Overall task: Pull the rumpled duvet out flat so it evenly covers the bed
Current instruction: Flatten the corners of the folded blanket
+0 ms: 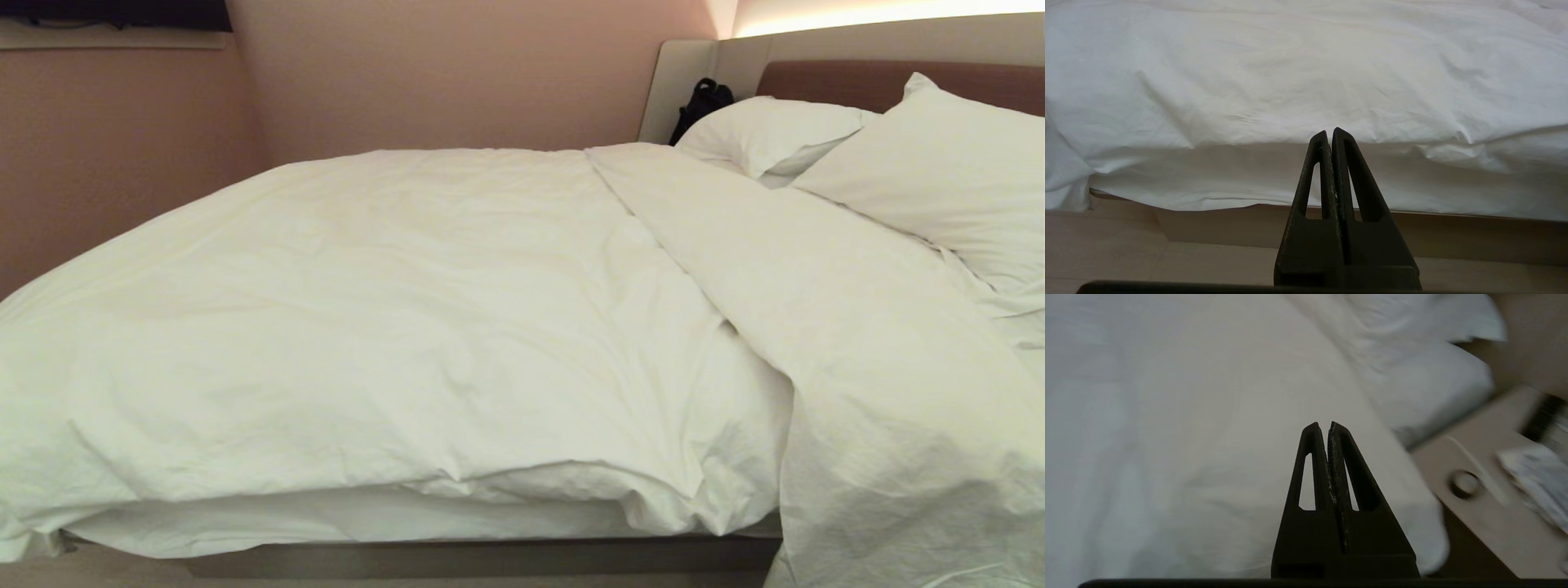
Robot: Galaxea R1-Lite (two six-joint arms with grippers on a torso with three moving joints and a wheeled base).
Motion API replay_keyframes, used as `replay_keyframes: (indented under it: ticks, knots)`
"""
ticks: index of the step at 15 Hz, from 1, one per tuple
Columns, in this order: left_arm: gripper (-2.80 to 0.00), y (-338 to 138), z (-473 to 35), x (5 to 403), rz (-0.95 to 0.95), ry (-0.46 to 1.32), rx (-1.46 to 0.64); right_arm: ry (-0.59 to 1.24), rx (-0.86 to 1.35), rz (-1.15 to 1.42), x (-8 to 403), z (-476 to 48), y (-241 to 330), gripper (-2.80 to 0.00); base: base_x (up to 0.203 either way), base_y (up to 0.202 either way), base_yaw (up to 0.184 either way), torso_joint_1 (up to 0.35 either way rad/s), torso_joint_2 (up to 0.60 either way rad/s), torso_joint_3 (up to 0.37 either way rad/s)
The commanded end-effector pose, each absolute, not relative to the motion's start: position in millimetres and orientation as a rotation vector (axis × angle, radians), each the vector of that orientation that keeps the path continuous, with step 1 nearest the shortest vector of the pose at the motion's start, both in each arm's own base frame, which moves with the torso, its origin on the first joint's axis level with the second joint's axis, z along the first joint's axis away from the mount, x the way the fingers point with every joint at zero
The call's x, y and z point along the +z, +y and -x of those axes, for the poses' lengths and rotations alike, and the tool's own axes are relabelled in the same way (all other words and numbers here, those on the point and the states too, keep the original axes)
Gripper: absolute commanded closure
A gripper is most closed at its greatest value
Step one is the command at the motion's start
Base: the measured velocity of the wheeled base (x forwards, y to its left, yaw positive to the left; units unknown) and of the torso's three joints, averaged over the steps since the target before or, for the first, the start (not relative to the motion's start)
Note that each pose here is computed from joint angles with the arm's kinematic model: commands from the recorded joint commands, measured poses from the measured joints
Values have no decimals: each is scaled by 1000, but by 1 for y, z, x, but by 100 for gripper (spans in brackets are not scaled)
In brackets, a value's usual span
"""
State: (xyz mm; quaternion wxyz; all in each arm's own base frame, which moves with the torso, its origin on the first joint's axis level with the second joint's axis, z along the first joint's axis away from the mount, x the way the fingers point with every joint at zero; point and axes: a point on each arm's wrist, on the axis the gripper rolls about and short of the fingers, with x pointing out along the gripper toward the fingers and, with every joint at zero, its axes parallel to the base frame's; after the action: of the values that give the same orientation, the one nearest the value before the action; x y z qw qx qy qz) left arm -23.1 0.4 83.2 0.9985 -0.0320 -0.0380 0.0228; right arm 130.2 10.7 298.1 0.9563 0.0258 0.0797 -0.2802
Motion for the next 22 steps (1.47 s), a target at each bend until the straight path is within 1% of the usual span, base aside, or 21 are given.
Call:
replay_keyframes:
  ticks: [1, 3, 6, 8, 12, 16, 22]
  knots:
    - [0, 0, 23, 83, 65, -77, 47, 273, -701, -34, 280, -142, -8, 0, 0, 0, 0, 0, 0, 0]
    - [0, 0, 23, 83, 65, -77, 47, 358, -767, -106, 264, -160, -36, 0, 0, 0, 0, 0, 0, 0]
    - [0, 0, 23, 83, 65, -75, 47, 460, -658, -243, 246, -173, -64, 0, 0, 0, 0, 0, 0, 0]
    - [0, 0, 23, 83, 65, -76, 47, 511, -663, -310, 235, -178, -86, 0, 0, 0, 0, 0, 0, 0]
    - [0, 0, 23, 83, 65, -76, 47, 570, -514, -482, 218, -176, -121, 0, 0, 0, 0, 0, 0, 0]
    - [0, 0, 23, 83, 65, -77, 47, 630, -346, -574, 194, -173, -138, 0, 0, 0, 0, 0, 0, 0]
    - [0, 0, 23, 83, 65, -77, 47, 679, -316, -661, 173, -179, -159, 0, 0, 0, 0, 0, 0, 0]
